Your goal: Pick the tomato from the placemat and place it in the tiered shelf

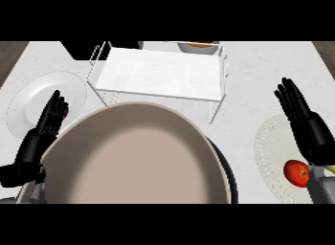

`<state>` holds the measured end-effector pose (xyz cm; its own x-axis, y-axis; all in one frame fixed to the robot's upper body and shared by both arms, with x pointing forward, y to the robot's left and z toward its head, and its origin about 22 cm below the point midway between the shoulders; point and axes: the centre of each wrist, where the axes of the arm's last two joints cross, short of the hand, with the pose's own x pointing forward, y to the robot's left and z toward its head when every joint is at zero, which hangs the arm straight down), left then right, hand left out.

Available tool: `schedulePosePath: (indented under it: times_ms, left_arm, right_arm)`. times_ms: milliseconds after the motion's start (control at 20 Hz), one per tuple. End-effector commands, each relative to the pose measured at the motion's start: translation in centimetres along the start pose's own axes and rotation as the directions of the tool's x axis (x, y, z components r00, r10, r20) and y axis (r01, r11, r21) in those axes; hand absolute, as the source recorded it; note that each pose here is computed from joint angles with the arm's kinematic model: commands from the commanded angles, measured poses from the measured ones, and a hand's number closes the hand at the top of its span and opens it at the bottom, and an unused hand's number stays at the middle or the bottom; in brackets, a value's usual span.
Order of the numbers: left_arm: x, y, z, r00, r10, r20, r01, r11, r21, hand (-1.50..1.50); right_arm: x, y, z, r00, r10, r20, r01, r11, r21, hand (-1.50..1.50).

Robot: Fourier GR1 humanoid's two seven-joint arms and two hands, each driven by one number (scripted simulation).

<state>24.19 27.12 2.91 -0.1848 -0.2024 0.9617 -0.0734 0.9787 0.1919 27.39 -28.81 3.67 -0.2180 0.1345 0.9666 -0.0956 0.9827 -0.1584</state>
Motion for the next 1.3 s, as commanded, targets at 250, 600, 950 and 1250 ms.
schedulePosePath:
  times_ms: [250, 600, 950, 1250]
  left_arm:
    - [-1.8, 3.2, 4.2, 0.947, -0.029, -0.319, 0.066, 0.992, 0.106, 0.0]
    - [-1.9, 2.3, 6.5, 0.903, -0.059, -0.426, 0.033, 0.997, -0.07, 0.0]
    - [-2.5, 0.3, 3.8, 0.912, -0.095, -0.399, 0.025, 0.984, -0.177, 0.0]
    - [-3.1, 0.8, 3.4, 0.922, -0.11, -0.37, 0.037, 0.979, -0.198, 0.0]
  right_arm:
    - [-2.9, -12.5, 11.5, 0.835, 0.164, -0.526, -0.498, 0.633, -0.593, -1.5]
    - [-5.0, -9.0, 16.7, 0.857, -0.089, -0.508, -0.436, 0.4, -0.806, -1.5]
    - [0.2, -5.5, 17.7, 0.863, 0.04, -0.504, -0.438, 0.556, -0.706, -1.5]
    - [2.4, -5.0, 17.6, 0.642, 0.027, -0.766, -0.561, 0.698, -0.445, -1.5]
